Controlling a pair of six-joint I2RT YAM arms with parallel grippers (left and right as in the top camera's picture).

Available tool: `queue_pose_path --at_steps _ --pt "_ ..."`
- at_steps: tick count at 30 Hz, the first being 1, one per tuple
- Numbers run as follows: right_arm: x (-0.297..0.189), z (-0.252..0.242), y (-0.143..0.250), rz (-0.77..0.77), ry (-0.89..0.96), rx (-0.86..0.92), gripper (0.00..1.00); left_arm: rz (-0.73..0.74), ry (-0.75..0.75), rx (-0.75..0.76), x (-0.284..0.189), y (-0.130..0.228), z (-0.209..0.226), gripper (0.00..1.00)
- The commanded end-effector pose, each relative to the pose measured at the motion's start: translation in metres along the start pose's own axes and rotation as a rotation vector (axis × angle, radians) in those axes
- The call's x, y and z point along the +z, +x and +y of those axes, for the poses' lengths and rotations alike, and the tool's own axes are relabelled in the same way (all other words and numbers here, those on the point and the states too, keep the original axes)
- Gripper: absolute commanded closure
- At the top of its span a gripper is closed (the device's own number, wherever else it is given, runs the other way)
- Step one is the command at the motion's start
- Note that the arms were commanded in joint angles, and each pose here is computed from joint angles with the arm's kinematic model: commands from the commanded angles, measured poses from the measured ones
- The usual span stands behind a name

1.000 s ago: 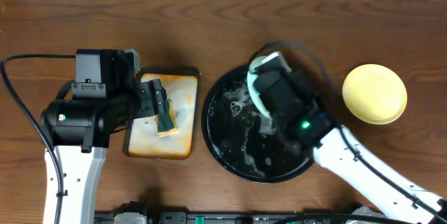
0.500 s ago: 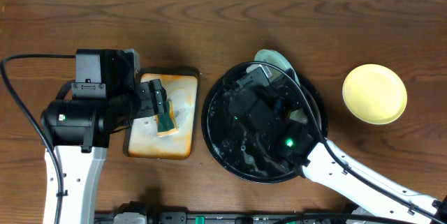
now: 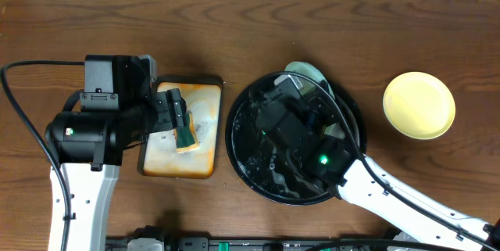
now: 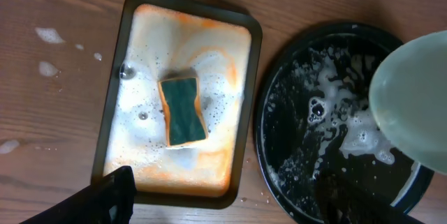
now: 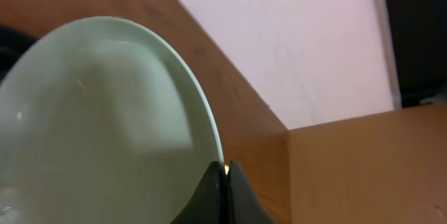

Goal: Clean dirty plates on tray and stack at the side

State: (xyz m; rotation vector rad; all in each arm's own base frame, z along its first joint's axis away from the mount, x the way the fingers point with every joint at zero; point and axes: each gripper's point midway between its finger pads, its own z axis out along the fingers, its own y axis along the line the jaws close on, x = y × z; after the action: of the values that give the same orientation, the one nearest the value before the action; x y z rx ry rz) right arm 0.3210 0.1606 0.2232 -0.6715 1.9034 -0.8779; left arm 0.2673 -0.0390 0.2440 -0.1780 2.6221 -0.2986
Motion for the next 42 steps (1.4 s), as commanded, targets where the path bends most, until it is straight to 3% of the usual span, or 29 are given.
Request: queue_pose_path --at_steps 1,5,12,24,42 --pt "0.001 0.014 -0.001 0.0 -0.038 -0.026 0.99 -0.018 0.01 0.004 -0.006 -0.003 -0.002 0.17" --pt "0.006 0.043 0.008 0.027 -0.119 -0.15 0.99 -0.018 0.01 0.004 -0.006 -0.003 -0.002 0.17" --pt "0.0 0.056 0.006 0.013 -0.134 -0.208 0.99 -0.018 0.01 0.004 -0.006 -0.003 -0.002 0.17" --pt "-0.003 0.041 0.001 0.007 -0.033 -0.273 0.99 -0.018 0.01 0.004 -0.006 -0.003 -0.002 0.17" --pt "-0.019 0.057 -0.009 -0.056 -0.078 -0.329 0.99 -0.018 0.01 0.004 -0.006 -0.003 -0.002 0.17"
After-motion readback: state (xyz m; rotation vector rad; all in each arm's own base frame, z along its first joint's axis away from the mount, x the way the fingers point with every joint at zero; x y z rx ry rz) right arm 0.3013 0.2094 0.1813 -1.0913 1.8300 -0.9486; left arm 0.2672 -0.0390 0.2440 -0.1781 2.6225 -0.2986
